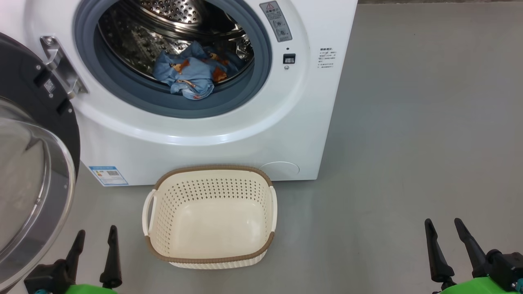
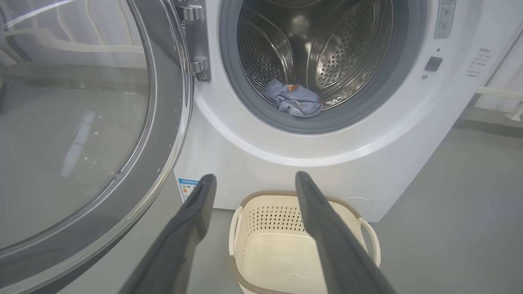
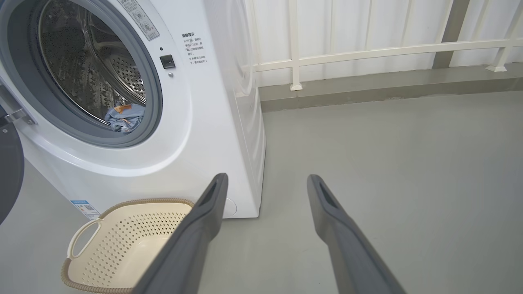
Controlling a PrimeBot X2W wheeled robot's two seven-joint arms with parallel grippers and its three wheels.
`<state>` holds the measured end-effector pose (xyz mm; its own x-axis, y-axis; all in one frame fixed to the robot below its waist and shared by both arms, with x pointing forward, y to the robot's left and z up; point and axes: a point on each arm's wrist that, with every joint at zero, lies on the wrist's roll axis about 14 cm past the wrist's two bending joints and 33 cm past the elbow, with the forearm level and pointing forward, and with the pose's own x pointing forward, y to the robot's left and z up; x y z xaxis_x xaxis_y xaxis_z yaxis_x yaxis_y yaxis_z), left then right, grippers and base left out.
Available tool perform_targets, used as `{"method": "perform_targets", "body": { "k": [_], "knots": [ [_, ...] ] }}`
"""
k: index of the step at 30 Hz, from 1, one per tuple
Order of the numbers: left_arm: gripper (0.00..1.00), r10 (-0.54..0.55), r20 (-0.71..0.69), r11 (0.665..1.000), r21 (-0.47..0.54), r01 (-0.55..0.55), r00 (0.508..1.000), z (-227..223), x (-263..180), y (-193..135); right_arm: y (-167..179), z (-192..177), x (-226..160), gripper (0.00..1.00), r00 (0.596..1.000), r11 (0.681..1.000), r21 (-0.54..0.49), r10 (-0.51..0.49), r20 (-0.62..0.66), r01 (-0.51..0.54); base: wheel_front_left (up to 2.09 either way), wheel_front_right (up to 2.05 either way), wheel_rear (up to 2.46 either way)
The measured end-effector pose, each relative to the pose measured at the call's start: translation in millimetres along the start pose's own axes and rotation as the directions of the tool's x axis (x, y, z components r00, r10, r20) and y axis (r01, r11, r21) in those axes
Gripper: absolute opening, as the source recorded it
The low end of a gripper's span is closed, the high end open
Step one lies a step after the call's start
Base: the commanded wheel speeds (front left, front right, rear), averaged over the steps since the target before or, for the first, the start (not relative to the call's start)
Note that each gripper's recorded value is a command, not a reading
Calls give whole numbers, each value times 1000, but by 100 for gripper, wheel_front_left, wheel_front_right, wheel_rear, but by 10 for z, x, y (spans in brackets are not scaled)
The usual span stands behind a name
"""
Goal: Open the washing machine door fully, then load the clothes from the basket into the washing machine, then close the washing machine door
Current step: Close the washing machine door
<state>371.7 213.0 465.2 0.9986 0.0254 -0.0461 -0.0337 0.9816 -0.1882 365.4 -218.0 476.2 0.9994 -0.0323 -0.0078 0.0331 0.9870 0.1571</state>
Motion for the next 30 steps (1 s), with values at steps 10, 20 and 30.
{"method": "perform_targets", "body": {
  "k": [10,20,30],
  "knots": [
    [100,7,9,1000,-1,-7,1000,31,-47,22,53,25,33,100,1000,1000,2,16,8,-16,0,0,0],
    [100,116,53,993,-29,-115,992,154,-233,328,364,-30,174,100,993,993,1,114,-7,-114,0,0,0],
    [100,305,65,951,-68,-301,950,154,-744,805,1026,-128,377,100,949,950,-3,313,-35,-313,0,0,0]
  ]
}}
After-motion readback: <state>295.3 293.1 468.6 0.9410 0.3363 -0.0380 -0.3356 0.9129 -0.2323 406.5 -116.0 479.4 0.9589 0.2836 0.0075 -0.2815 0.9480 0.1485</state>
